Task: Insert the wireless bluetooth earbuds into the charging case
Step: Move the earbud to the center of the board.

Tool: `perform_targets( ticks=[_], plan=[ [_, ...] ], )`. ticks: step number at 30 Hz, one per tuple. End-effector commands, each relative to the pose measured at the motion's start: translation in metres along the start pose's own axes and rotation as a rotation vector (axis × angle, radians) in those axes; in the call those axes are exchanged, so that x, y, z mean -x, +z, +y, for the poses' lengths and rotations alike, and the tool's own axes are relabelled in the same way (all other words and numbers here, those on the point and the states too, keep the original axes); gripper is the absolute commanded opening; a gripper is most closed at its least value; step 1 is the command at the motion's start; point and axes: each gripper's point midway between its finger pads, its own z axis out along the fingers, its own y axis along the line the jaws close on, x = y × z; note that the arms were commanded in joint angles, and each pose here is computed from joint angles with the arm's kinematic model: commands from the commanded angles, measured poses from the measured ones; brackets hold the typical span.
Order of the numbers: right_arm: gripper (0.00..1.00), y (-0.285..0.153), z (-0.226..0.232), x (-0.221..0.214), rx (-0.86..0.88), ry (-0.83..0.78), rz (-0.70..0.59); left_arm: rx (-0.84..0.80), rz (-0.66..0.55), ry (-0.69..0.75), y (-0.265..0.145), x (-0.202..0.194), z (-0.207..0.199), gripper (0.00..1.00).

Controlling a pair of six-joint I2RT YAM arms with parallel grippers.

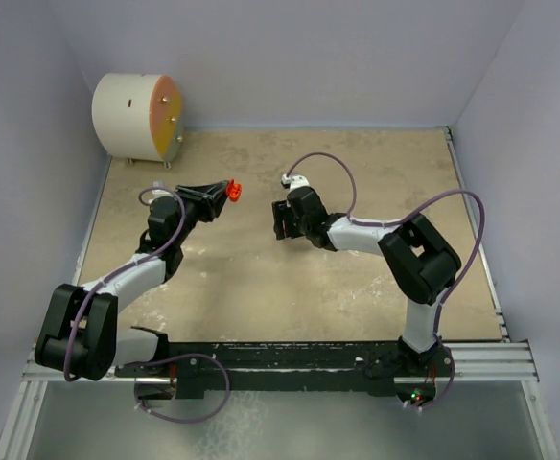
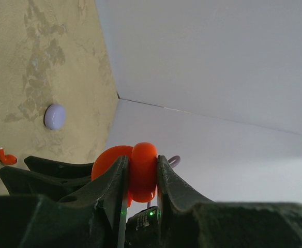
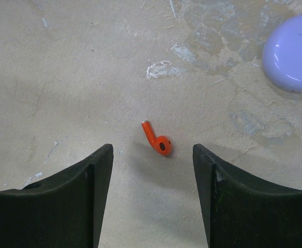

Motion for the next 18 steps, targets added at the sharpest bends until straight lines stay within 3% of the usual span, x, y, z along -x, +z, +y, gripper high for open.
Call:
perform_targets(
  ticks=[1, 11, 18],
  plan=[
    [0.65, 0.006, 0.001, 0.014, -0.003, 0.042, -0.039, -0.051, 0.000, 0.027, -0.002, 0.001, -0.014, 0.00],
    [0.65, 0.018, -0.009, 0.029, -0.084, 0.113, -0.066, -0.048, 0.003, 0.026, -0.003, 0.001, -0.013, 0.00],
    [0.65, 0.023, -0.001, 0.032, -0.035, 0.090, -0.059, -0.047, 0.003, 0.026, -0.002, 0.003, -0.013, 0.00]
  ],
)
